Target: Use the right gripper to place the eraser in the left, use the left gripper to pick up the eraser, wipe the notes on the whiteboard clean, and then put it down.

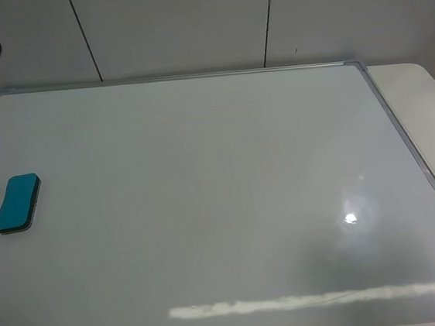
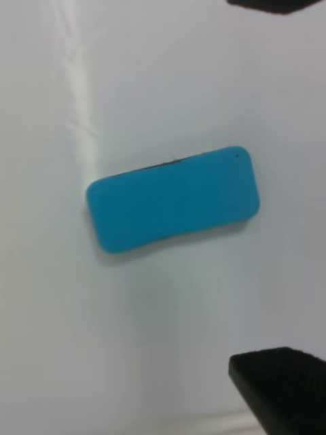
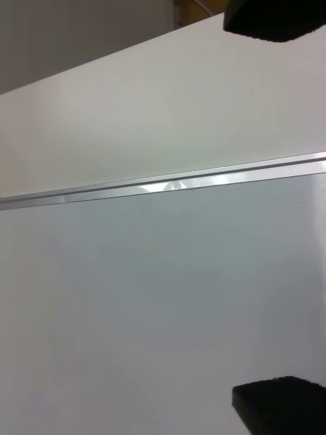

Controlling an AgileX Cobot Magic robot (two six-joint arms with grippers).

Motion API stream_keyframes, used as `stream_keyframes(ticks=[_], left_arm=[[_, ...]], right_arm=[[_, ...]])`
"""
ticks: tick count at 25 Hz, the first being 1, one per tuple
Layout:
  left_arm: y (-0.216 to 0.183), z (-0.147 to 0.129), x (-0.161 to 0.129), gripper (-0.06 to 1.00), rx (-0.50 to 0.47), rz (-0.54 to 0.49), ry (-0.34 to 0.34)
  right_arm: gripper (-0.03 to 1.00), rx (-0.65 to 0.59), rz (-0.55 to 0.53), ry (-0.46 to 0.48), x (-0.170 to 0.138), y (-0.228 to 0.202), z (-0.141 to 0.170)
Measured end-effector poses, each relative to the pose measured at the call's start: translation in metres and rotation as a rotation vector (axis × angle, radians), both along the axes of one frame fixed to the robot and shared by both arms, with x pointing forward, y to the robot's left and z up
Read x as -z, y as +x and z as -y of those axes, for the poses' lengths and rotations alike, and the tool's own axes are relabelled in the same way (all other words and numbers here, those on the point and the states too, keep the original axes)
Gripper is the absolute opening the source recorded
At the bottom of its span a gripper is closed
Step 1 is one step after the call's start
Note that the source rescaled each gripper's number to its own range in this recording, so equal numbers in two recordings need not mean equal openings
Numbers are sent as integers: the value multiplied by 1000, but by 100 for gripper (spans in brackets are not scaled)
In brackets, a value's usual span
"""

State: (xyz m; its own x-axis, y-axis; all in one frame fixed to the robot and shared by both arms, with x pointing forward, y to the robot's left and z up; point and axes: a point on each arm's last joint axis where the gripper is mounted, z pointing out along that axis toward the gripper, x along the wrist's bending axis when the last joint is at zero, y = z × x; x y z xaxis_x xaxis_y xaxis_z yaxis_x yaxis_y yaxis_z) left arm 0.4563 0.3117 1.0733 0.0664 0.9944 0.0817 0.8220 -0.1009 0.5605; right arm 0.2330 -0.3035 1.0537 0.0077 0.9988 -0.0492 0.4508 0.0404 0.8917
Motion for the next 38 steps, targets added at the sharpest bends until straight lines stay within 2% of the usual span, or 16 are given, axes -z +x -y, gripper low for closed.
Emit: stream_keyframes(ticks=[4,8,10,11,12,13,14,16,17,20,25,31,34,38], left_arm=[[-57,3,-48,100,0,211,10],[-133,3,-81,100,-8,460,67],[-173,4,-90,100,-14,599,80],[-173,4,-90,100,-14,599,80],[-191,5,-93,100,-18,666,80],[-204,5,-93,100,-25,714,74],[-227,6,-91,100,-59,766,30],[-241,7,-83,100,-98,732,-22],[-245,7,-77,100,-116,683,-42],[-248,6,-66,100,-142,579,-63],[-244,6,-52,100,-152,539,-72],[-234,8,-7,100,-155,584,-116],[-226,8,13,100,-155,544,-126],[-224,9,19,100,-156,517,-132]], right_arm=[[99,0,0,0,0,0,0],[99,0,0,0,0,0,0],[99,0,0,0,0,0,0],[99,0,0,0,0,0,0],[99,0,0,0,0,0,0],[99,0,0,0,0,0,0],[99,0,0,0,0,0,0],[99,0,0,0,0,0,0],[99,0,0,0,0,0,0],[99,0,0,0,0,0,0],[99,0,1,0,0,0,0],[99,0,2,0,0,0,0],[99,0,2,0,0,0,0],[99,0,3,0,0,0,0]])
